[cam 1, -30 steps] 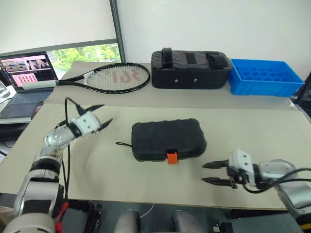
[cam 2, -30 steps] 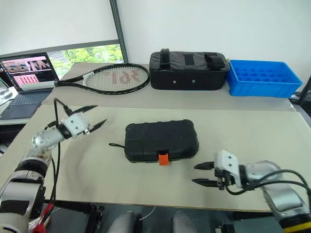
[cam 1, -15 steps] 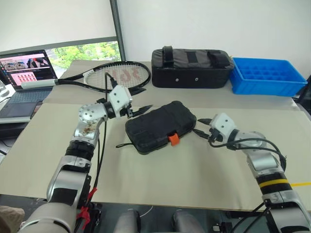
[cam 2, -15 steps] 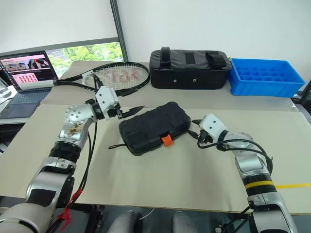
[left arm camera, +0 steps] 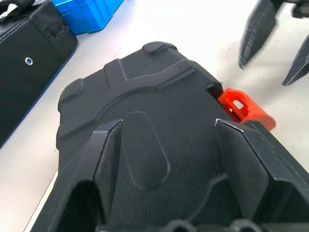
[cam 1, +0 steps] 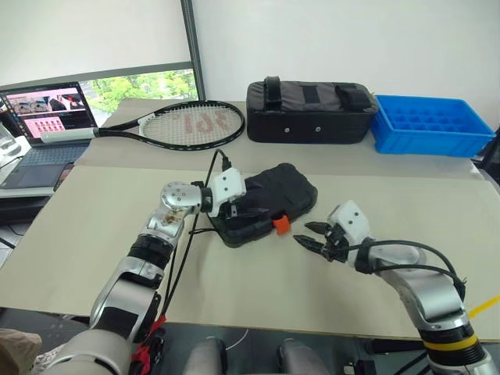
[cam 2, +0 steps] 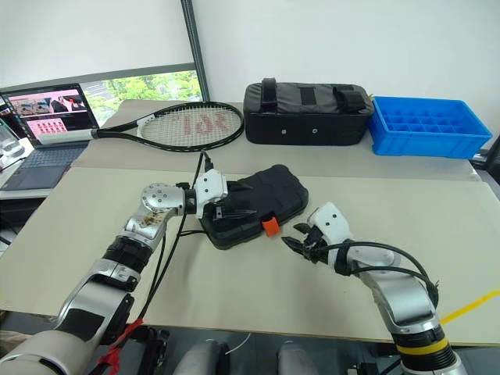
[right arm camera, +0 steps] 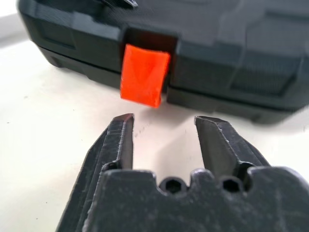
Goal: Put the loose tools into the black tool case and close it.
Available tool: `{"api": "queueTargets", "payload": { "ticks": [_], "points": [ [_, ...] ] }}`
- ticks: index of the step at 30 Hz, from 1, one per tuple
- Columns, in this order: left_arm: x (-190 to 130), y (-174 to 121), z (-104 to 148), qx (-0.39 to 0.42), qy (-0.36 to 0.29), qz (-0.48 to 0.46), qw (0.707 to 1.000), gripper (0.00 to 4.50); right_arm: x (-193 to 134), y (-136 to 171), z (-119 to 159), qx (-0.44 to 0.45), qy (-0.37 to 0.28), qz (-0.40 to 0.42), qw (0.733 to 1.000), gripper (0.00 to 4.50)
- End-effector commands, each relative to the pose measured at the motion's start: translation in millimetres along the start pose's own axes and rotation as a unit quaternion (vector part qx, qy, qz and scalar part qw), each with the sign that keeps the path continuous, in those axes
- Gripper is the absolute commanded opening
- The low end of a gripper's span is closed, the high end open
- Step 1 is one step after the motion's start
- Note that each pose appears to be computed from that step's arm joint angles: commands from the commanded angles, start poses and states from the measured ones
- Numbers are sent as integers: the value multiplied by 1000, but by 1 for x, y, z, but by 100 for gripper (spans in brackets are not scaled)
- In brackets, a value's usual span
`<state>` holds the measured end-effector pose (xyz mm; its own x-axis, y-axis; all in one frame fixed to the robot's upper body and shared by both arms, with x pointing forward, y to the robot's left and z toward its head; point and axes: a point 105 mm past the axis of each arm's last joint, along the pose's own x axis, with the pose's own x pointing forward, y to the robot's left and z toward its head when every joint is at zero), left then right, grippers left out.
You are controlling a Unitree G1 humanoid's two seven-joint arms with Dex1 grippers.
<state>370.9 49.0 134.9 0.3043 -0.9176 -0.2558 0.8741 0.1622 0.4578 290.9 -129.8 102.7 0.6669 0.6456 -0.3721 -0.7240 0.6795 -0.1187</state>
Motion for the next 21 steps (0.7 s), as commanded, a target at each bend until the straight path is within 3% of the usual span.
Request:
{"api": "queueTargets", "payload": {
  "ticks": [1, 3, 21],
  "points": [
    [5, -6, -15, -9, 36, -13, 999, 334, 6, 3, 11, -10, -6, -5, 1000, 65],
    [6, -5, -15, -10, 37, -12, 999, 334, 10, 5, 13, -7, -4, 1, 1000, 2],
    [-1, -8, -27, -22, 46, 5, 999, 334, 45, 2, 31, 6, -26, -2, 1000, 2]
  ]
}}
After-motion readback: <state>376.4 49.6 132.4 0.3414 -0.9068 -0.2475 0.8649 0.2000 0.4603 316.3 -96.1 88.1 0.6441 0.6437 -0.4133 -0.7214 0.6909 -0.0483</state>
